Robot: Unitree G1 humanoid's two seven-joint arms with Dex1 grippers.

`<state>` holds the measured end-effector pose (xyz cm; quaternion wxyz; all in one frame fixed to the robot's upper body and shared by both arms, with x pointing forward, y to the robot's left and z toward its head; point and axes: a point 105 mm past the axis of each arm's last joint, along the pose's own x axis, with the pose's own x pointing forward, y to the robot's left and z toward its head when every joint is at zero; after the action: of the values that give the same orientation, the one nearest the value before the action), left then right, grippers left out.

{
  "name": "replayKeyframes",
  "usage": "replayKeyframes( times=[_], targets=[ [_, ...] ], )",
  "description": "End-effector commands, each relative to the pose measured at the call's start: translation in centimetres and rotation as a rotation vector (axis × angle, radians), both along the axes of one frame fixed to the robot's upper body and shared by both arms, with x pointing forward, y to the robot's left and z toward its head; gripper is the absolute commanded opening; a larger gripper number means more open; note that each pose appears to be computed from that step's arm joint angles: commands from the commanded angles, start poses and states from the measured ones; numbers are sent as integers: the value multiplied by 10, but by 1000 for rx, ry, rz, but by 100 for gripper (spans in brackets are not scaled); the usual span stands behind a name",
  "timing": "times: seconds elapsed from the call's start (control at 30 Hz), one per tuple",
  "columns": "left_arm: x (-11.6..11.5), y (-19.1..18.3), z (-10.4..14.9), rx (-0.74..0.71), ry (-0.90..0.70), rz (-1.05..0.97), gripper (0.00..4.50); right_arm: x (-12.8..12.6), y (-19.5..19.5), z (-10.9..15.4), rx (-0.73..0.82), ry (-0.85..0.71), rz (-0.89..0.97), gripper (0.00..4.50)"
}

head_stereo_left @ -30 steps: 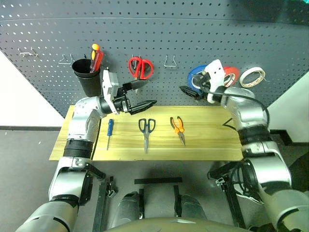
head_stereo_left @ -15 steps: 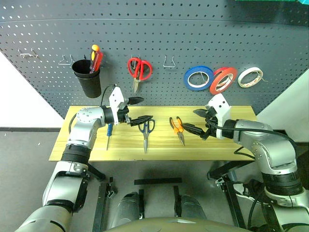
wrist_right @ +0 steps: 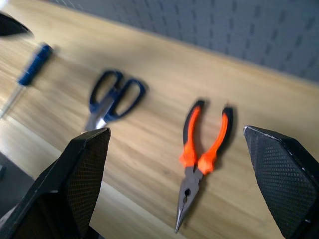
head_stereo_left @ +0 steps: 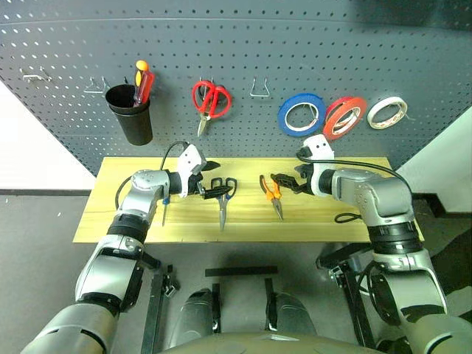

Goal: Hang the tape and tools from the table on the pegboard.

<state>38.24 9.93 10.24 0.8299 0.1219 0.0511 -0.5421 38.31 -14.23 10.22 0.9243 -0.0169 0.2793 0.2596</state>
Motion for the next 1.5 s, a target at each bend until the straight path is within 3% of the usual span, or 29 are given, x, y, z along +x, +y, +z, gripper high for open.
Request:
replayKeyframes(
  times=[0.03,0.27,0.83,1.4,1.5],
  targets=[
    [-2,-3,16,-50,-35,-51,450,14,3,7,-14,-44,-3,448],
    [-15,11,27,-96,-39,-107,450,27,2,11,-21,-52,-5,448],
    [-36,33,12,-62,-6,-58,450,48,4,4,-24,-29,-30,448],
    [-43,31,15,-76,-4,-76,450,37,17,-20,-235,40,67,448],
    [-42,29,14,-73,-4,-78,450,36,13,-25,-266,71,47,392]
  ],
)
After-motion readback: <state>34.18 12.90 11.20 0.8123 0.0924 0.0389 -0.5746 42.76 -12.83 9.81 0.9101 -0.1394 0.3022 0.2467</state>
